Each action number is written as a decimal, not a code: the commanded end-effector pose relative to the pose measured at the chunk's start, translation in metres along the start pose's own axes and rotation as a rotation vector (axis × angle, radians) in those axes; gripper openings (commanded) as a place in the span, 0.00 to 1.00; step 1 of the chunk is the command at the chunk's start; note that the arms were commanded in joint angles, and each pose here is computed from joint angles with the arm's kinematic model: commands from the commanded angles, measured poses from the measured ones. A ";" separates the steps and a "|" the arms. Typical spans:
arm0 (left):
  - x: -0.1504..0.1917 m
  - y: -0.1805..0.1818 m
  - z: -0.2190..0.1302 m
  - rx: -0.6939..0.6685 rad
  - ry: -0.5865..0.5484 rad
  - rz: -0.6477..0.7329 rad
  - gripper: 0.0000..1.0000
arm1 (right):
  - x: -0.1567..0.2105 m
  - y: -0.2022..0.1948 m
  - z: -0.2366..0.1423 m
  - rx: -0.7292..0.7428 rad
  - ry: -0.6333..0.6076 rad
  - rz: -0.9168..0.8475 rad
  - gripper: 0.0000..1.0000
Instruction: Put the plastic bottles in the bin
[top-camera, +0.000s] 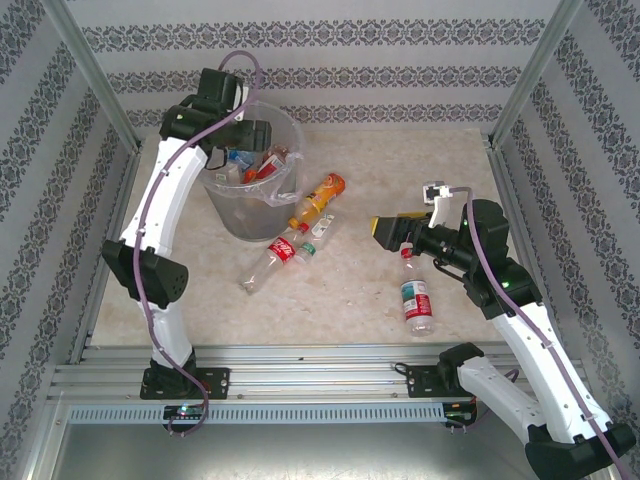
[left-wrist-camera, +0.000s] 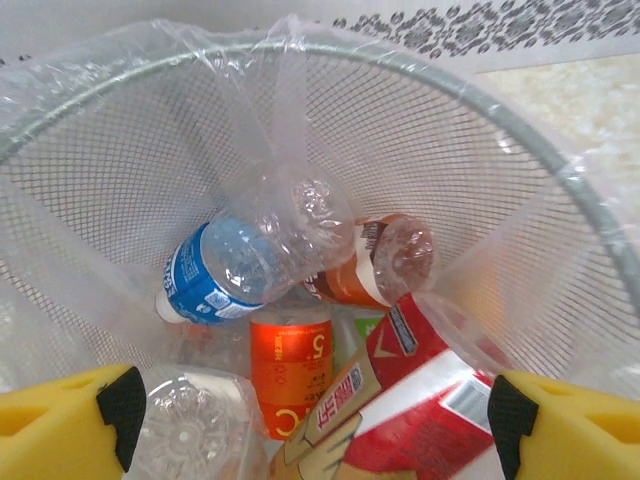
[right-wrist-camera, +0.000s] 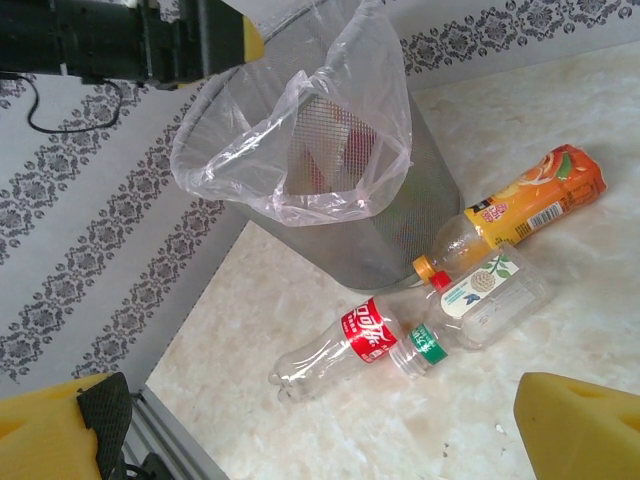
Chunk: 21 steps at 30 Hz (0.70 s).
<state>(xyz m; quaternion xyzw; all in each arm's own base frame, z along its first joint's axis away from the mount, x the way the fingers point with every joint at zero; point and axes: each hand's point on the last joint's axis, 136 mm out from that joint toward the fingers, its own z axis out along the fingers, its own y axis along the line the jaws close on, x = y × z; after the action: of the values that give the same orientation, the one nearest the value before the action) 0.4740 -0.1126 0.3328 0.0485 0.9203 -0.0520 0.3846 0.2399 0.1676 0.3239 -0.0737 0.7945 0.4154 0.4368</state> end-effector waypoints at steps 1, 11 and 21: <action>-0.012 -0.018 -0.049 0.076 -0.098 0.008 0.91 | -0.001 0.003 -0.004 -0.008 -0.016 -0.042 0.98; 0.054 -0.078 -0.098 0.208 -0.177 0.171 0.98 | 0.010 0.012 -0.013 -0.056 -0.005 -0.063 0.98; 0.146 -0.131 -0.066 0.247 -0.049 0.251 1.00 | 0.032 0.022 -0.015 -0.127 0.071 -0.060 0.98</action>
<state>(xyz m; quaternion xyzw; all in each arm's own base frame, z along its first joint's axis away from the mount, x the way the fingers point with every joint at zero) 0.3033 -0.2144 0.2898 0.2189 0.8861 -0.1296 0.3874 0.2115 0.1734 0.3230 -0.1184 0.7798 0.4389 0.4304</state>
